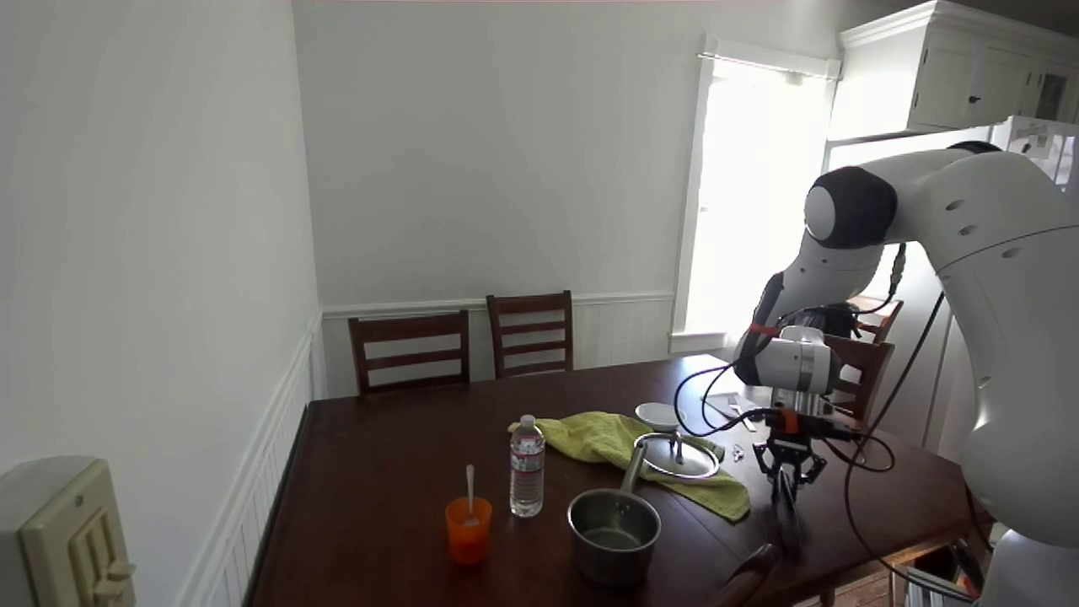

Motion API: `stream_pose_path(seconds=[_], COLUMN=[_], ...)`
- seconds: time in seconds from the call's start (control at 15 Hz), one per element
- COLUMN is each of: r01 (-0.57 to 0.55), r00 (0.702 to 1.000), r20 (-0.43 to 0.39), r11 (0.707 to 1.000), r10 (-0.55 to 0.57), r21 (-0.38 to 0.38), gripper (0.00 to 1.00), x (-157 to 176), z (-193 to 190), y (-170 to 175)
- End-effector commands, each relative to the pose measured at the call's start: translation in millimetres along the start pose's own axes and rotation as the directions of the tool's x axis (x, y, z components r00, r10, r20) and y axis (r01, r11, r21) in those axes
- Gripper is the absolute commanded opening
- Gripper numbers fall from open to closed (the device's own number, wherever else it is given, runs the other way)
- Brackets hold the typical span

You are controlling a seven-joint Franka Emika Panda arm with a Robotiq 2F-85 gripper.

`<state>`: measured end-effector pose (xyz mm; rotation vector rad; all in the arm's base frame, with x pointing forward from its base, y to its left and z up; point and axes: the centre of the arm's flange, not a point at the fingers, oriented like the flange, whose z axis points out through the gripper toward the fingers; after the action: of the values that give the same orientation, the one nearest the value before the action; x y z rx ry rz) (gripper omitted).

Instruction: Put the tongs in the silver pot

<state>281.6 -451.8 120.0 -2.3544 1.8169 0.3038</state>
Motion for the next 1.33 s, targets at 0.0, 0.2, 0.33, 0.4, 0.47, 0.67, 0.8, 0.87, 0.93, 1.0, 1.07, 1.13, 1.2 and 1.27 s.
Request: stream_pose_path(seconds=[0.0,0.2,0.33,0.4,0.47,0.67,0.8,0.87,0.93,1.0,1.07,1.13,1.2,1.27], r01=[0.043,0.092,0.092,0.092,0.089,0.11,0.136,0.148,0.163,0.186,0.178,0.189,0.196,0.2], r00=[0.998,0.985,0.966,0.956,0.946,0.916,0.897,0.884,0.878,0.865,0.877,0.869,0.864,0.862], r20=[-0.045,-0.139,-0.241,-0.283,-0.317,-0.399,-0.441,-0.466,-0.479,-0.498,-0.475,-0.491,-0.499,-0.501], r11=[0.997,0.993,0.996,0.996,0.995,0.983,0.968,0.959,0.958,0.96,0.965,0.961,0.958,0.957], r10=[-0.046,-0.102,-0.091,-0.084,-0.07,-0.043,-0.03,-0.018,-0.031,-0.059,-0.066,-0.068,-0.068,-0.069], r21=[-0.066,-0.076,-0.009,0.015,0.048,0.147,0.211,0.243,0.237,0.21,0.195,0.201,0.208,0.212], gripper=[0.02,0.04,0.05,0.05,0.05,0.05,0.05,0.05,0.05,0.05,0.2,0.2,0.2,0.2], x=[-25.8,-52.0,-69.1,-76.5,-83.9,-104.4,-122.2,-131.7,-144.6,-158.6,-113.8,-124.0,-131.4,-136.0], z=[-16.2,-42.4,-70.3,-86.3,-102.3,-148.8,-181.3,-198.6,-214.9,-226.6,-195.7,-206.5,-212.1,-213.5], y=[20.7,45.6,53.6,52.3,49.9,28.5,11.8,2.2,-4.1,-7.7,-6.6,-10.9,-11.8,-10.5])
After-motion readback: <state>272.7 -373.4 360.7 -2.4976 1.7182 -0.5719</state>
